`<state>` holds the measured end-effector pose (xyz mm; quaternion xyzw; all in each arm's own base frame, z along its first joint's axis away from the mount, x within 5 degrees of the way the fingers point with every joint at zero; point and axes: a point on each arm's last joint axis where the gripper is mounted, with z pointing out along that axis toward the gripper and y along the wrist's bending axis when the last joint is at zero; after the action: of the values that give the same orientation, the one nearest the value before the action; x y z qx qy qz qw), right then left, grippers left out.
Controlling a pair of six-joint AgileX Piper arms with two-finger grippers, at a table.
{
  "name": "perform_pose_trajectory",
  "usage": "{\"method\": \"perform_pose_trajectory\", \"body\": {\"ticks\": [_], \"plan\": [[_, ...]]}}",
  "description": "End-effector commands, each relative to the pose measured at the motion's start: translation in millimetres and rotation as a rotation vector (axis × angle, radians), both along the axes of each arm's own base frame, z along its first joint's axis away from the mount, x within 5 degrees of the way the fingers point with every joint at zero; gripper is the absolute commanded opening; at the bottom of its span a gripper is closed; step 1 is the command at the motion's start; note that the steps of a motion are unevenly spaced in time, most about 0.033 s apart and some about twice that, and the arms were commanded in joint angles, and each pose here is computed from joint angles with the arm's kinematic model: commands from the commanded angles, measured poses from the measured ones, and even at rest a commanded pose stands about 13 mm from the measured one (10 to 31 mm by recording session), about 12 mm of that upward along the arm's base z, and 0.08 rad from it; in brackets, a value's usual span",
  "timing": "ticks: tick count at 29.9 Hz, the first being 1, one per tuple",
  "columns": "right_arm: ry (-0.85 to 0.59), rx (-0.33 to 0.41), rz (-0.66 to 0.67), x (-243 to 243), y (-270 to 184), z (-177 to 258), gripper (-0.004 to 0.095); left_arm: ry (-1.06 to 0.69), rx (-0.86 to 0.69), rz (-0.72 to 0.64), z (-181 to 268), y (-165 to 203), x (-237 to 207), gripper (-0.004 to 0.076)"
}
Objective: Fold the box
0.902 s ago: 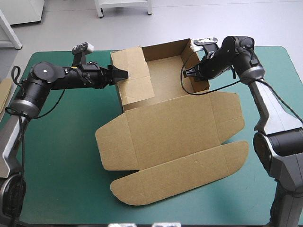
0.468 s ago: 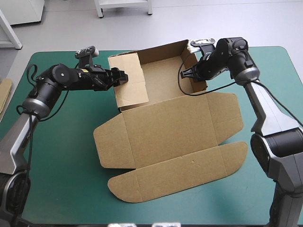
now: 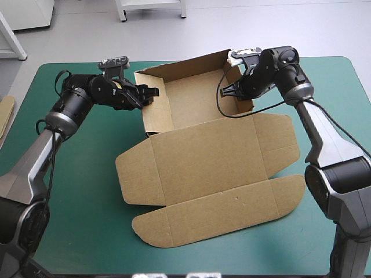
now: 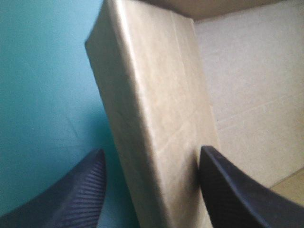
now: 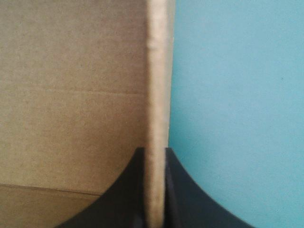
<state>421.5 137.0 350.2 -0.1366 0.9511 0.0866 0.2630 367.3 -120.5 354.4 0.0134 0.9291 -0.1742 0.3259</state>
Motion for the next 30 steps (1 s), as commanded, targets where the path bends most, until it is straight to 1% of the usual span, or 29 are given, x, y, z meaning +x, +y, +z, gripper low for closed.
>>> {"method": "perform_pose_trajectory", "body": {"ticks": [1, 6, 12, 18, 21, 22, 23, 25, 27, 28, 30], "plan": [[-0.124, 0.037, -0.011, -11, -1, 37, 0.0002, -0.08, -0.015, 0.03, 35, 1, -4, 0.0398], [-0.127, 0.035, 0.0, -13, 5, 37, 0.0001, -0.021, -0.013, 0.023, 23, -7, 3, 0.0398], [-0.125, 0.023, 0.006, -15, 9, 36, 0.0002, -0.017, 0.001, -0.006, 16, -22, 4, 0.0389], [-0.119, 0.022, 0.004, -15, 8, 36, 0.0001, 0.009, -0.018, -0.01, 15, -24, 2, 0.0373], [-0.115, 0.034, 0.005, -16, 9, 36, 0.0001, 0.015, -0.049, -0.011, 16, -26, 1, 0.0361], [-0.114, 0.036, 0.006, -16, 10, 36, 0.0001, 0.012, -0.053, -0.011, 16, -26, 2, 0.0334], [-0.111, 0.047, 0.008, -16, 10, 36, 0.0001, 0.006, -0.06, -0.01, 17, -27, 2, 0.0288], [-0.108, 0.05, 0.009, -16, 11, 36, 0.0001, 0.008, -0.07, -0.01, 17, -27, 2, 0.0165], [-0.108, 0.05, 0.009, -16, 11, 36, 0.0001, 0.006, -0.072, -0.011, 17, -28, 2, 0.0008], [-0.106, 0.05, 0.009, -16, 11, 36, 0.0001, 0.002, -0.074, -0.01, 17, -28, 2, -0.0006], [-0.102, 0.048, 0.009, -17, 11, 36, 0.0001, -0.014, -0.08, -0.007, 18, -28, 3, -0.0008]]}}
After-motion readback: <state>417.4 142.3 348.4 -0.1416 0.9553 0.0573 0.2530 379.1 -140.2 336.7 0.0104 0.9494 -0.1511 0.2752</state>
